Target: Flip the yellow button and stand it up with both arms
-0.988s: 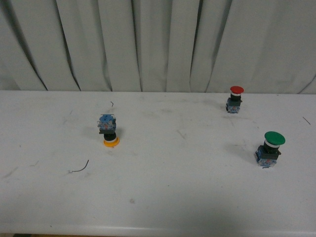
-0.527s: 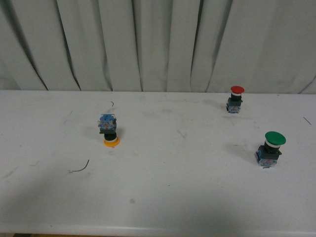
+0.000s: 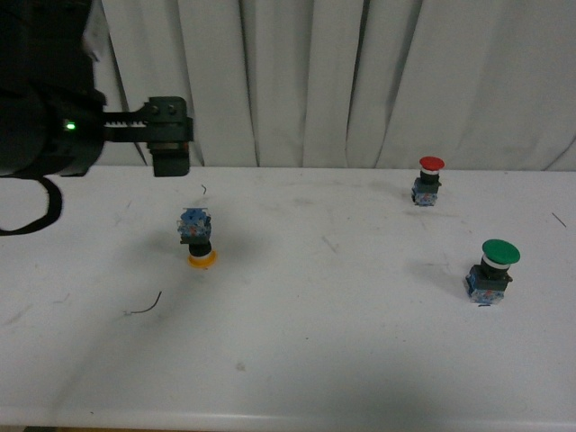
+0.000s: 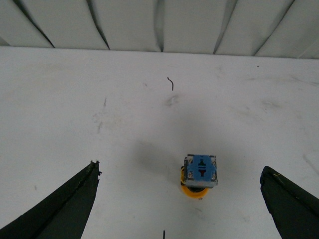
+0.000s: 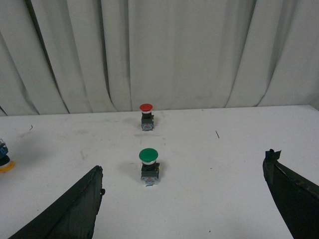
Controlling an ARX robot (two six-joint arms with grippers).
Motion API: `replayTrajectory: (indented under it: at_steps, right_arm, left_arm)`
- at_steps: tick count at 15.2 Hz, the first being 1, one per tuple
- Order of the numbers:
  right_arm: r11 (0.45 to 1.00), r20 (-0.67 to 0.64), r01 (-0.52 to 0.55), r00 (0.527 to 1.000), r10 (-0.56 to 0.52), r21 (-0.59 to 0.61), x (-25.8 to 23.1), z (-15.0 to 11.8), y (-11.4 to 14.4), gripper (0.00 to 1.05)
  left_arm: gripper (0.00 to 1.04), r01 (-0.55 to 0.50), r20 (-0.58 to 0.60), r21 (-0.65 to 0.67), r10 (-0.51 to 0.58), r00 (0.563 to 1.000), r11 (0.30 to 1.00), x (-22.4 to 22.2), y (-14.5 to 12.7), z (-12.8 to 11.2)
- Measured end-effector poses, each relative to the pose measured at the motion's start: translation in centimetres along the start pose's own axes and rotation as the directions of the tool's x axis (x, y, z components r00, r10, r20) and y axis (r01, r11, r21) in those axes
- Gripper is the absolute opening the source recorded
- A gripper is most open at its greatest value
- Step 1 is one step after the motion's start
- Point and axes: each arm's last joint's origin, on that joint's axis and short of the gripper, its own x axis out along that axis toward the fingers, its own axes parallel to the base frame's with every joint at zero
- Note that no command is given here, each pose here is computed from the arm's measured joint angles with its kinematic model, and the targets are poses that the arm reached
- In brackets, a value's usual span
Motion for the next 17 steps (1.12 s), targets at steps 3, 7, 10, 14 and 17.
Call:
replayTrajectory:
  at_steps: [3, 7, 10, 14, 17]
  right_arm:
    - [1.0, 0.0, 0.0, 1.0, 0.0, 0.0, 0.0, 0.0, 0.0, 0.98]
    - [1.0, 0.0, 0.0, 1.0, 0.0, 0.0, 0.0, 0.0, 0.0, 0.98]
    - [1.0, 0.0, 0.0, 1.0, 0.0, 0.0, 0.0, 0.0, 0.0, 0.98]
    - [1.0, 0.0, 0.0, 1.0, 0.0, 0.0, 0.0, 0.0, 0.0, 0.98]
    - [1.0, 0.0, 0.0, 1.0, 0.0, 0.0, 0.0, 0.0, 0.0, 0.98]
  left_arm:
    - [0.98, 0.034, -0.096, 0.004, -0.033, 0.995, 0.999, 3.9, -2.2, 0.4]
    - [0.98, 0.054, -0.233, -0.009, -0.054, 0.971, 0.999, 7.4, -2.8, -1.0]
    - [0.98, 0.039, -0.251, -0.035, -0.046, 0.967, 0.999, 8.5, -2.4, -0.4]
    - [0.98, 0.063, -0.316, -0.059, -0.079, 0.945, 0.996, 9.8, -2.4, -1.1]
    - [0.98, 0.069, -0.329, -0.044, -0.08, 0.941, 0.997, 10.2, -2.5, -1.8]
